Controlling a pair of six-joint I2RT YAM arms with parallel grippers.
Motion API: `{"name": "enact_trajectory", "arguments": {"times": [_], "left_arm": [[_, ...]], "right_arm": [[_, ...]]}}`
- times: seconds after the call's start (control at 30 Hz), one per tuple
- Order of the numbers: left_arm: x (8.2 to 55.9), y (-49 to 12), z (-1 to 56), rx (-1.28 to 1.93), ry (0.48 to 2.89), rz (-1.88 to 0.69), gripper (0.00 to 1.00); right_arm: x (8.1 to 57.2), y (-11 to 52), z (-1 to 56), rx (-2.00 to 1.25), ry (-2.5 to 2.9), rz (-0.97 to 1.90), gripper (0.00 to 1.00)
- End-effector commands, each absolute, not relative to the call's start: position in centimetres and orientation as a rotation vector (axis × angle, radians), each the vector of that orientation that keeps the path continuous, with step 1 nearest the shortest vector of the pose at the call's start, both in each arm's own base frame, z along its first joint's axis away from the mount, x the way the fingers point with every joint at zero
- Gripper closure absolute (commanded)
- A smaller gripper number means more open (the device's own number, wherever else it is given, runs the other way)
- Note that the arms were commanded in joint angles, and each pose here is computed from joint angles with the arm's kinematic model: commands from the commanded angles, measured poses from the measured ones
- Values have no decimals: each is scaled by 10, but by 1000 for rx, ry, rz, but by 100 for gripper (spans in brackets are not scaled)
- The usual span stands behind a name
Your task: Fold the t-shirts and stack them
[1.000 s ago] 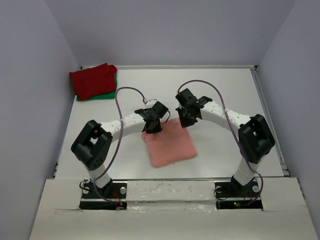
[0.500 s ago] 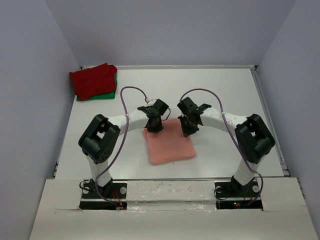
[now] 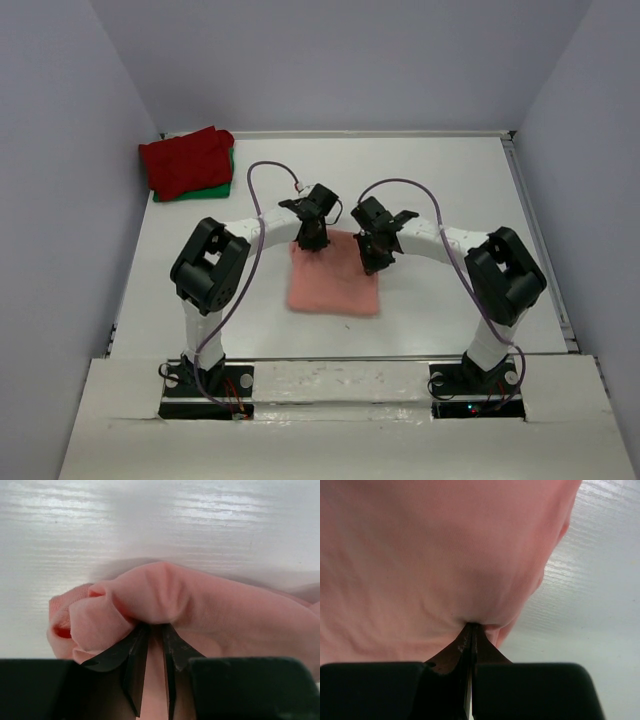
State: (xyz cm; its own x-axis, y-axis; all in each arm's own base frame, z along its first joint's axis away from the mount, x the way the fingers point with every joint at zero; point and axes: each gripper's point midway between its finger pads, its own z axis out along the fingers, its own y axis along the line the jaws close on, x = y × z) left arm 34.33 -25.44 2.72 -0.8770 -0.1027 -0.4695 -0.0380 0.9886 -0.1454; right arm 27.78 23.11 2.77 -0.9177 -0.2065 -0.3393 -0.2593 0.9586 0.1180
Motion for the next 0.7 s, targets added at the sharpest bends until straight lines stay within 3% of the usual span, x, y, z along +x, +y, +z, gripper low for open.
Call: {"name": "enact_trajectory", "arguments": {"times": [0.0, 0.67], "left_arm": [[357, -248, 23, -91, 2641, -163, 71], [365, -250, 28, -95, 2639, -196, 71]], "right_arm": [[280, 232, 4, -347, 2805, 173, 100], [323, 263, 7, -337, 2794, 159, 100]]}}
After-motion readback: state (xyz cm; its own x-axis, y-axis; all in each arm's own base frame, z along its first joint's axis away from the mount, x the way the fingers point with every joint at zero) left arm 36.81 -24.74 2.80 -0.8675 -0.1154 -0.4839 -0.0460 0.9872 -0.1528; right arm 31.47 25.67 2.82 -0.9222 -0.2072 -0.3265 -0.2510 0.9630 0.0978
